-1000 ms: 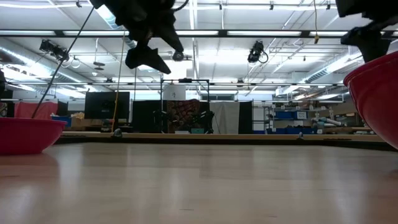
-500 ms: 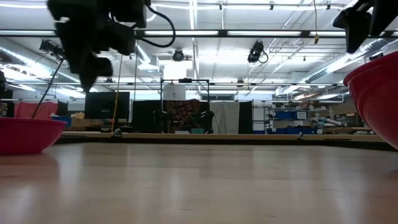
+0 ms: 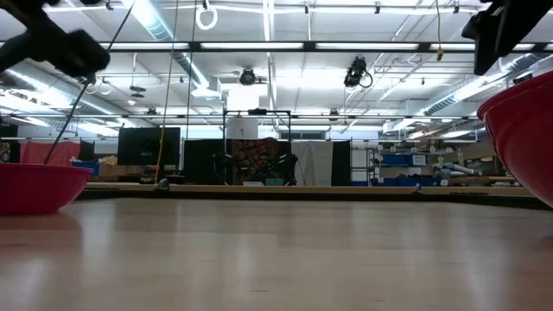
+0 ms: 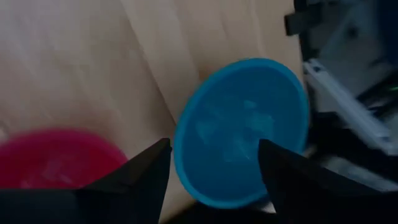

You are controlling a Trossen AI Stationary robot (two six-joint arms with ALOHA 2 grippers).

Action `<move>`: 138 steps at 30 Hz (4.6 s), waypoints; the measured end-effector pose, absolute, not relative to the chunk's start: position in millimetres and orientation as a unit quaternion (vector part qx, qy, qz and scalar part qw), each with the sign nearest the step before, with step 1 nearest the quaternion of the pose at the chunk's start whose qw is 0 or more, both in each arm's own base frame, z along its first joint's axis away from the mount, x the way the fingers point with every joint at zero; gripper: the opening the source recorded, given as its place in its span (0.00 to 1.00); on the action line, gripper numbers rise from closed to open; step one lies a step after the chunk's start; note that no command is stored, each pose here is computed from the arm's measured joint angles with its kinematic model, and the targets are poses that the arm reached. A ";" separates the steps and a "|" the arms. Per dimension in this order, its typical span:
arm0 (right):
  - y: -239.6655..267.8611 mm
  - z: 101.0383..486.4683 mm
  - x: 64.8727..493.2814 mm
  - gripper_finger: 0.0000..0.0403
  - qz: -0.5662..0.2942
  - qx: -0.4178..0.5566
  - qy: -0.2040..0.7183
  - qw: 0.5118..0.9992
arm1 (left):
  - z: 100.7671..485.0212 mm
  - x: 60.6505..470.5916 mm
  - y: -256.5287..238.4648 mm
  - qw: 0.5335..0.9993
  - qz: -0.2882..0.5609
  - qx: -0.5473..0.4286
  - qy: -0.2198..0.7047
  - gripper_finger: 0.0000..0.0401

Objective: Nest bowls inside each other
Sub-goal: Stack the blue bowl on top of the green bowl

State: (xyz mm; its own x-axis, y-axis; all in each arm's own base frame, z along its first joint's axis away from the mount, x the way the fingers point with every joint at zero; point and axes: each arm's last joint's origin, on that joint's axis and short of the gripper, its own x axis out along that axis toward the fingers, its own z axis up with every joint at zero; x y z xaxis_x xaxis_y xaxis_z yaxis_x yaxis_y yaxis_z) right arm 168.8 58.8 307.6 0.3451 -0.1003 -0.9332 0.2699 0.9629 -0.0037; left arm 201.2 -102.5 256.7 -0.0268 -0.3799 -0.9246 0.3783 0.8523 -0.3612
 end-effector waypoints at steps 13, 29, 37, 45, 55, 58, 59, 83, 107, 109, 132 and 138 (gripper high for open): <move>60.0 309.8 178.9 0.69 -0.125 0.060 0.514 0.847 | 227.1 214.8 -137.0 0.691 -0.296 0.084 0.654 0.53; 68.6 300.0 201.5 0.69 -0.130 0.078 0.501 0.852 | 175.4 231.1 -144.3 0.606 -0.287 0.085 0.737 0.26; 66.4 298.9 203.3 0.69 -0.137 0.069 0.502 0.851 | 184.5 233.9 -140.7 0.635 -0.244 0.034 0.732 0.04; 60.5 298.1 203.1 0.69 -0.150 0.075 0.509 0.844 | 214.7 246.3 -99.4 0.721 -0.059 -0.087 0.685 0.03; 55.9 303.8 215.6 0.69 -0.185 0.131 0.442 0.868 | 250.2 280.6 -29.0 0.805 0.220 -0.341 0.433 0.04; 55.0 302.9 214.0 0.67 -0.189 0.132 0.450 0.863 | 256.9 291.0 -20.1 0.822 0.224 -0.369 0.372 0.04; 54.8 301.9 211.1 0.66 -0.181 0.135 0.467 0.855 | 258.8 293.5 -18.0 0.826 0.222 -0.375 0.357 0.04; 76.2 263.8 141.8 0.67 -0.091 -0.013 0.644 0.759 | 264.9 300.2 -14.2 0.852 0.216 -0.359 0.313 0.04; 71.9 252.7 131.0 0.72 -0.162 0.008 0.675 0.720 | 264.8 300.5 -13.7 0.856 0.205 -0.350 0.320 0.05; 72.6 248.1 130.3 0.72 -0.165 -0.006 0.670 0.724 | 264.7 300.5 -13.7 0.857 0.204 -0.349 0.320 0.05; 80.0 286.3 154.2 0.68 -0.170 0.053 0.551 0.815 | 271.2 309.5 -15.5 0.869 0.211 -0.367 0.256 0.05; 76.3 307.9 196.5 0.68 -0.232 0.159 0.323 0.903 | 260.1 317.6 -8.7 0.853 0.316 -0.365 0.200 0.05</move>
State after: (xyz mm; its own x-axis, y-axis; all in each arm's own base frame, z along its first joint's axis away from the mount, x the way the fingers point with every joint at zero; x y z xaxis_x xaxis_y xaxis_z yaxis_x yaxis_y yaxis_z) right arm 196.5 76.3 307.9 0.6828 -0.3171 -0.6582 0.5230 0.8411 0.1374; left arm 317.6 -8.7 260.1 0.7206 0.3934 -0.5710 -0.6846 0.5346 -0.4956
